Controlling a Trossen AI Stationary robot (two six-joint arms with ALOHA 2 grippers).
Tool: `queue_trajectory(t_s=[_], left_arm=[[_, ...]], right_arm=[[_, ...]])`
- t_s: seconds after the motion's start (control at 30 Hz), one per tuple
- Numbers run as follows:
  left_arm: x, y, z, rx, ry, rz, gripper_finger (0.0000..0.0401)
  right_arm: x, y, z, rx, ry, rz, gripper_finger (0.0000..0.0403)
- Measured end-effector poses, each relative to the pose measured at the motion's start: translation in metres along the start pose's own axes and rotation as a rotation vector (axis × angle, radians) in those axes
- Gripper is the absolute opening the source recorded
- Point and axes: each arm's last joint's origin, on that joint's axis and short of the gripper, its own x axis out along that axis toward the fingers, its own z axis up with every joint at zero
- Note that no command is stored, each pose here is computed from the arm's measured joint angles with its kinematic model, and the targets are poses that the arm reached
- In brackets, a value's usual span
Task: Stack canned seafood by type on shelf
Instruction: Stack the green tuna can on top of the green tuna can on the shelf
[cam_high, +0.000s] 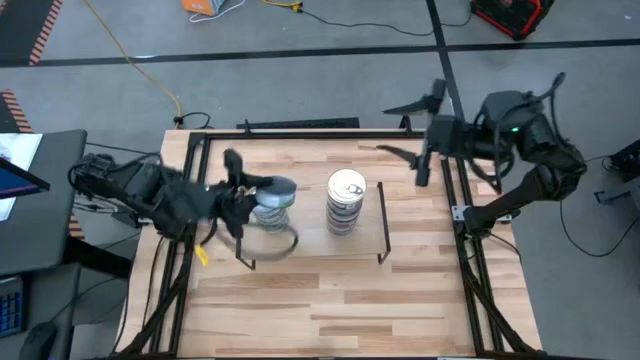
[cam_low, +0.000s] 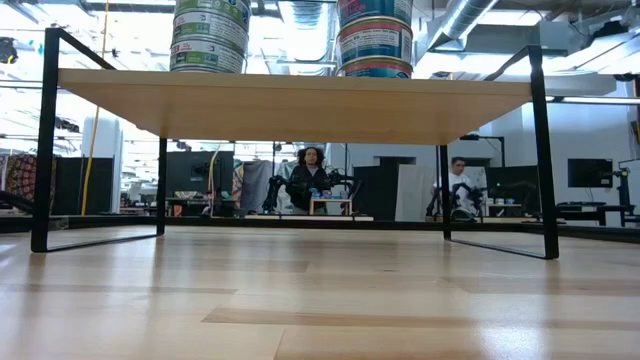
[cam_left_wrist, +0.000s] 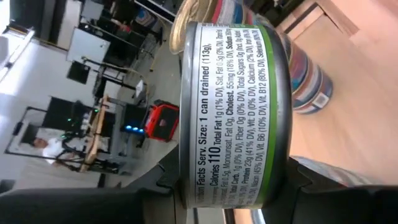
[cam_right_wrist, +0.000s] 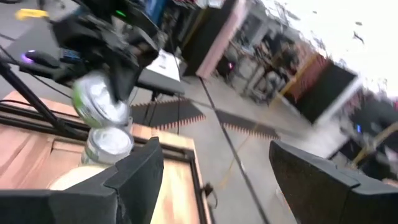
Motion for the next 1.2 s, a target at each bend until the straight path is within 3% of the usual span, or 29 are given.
queue_trajectory(t_s=[0.2,0.43,0.77,1.2], left_arm=[[-0.014,-0.018,0.001,-0.016,0.067,0.042,0.0135],[-0.014,-0.022,-0.013,-0.101,0.171,0.065,0.0135],[0.008,-0.042,-0.03,-0.051,0.295,0.09,0.0136],[0.014,-0.053,-0.029,-0.058,0.26,0.017,0.0137]], right_arm=[[-0.017,-0.004,-0.01,0.134,0.08,0.011,0.0324],[-0.015,0.002,-0.015,0.245,0.141,0.036,0.0324],[0.001,0.025,-0.015,0.26,0.202,0.062,0.0324],[-0.007,0.039,-0.014,0.251,0.24,0.023,0.0324]])
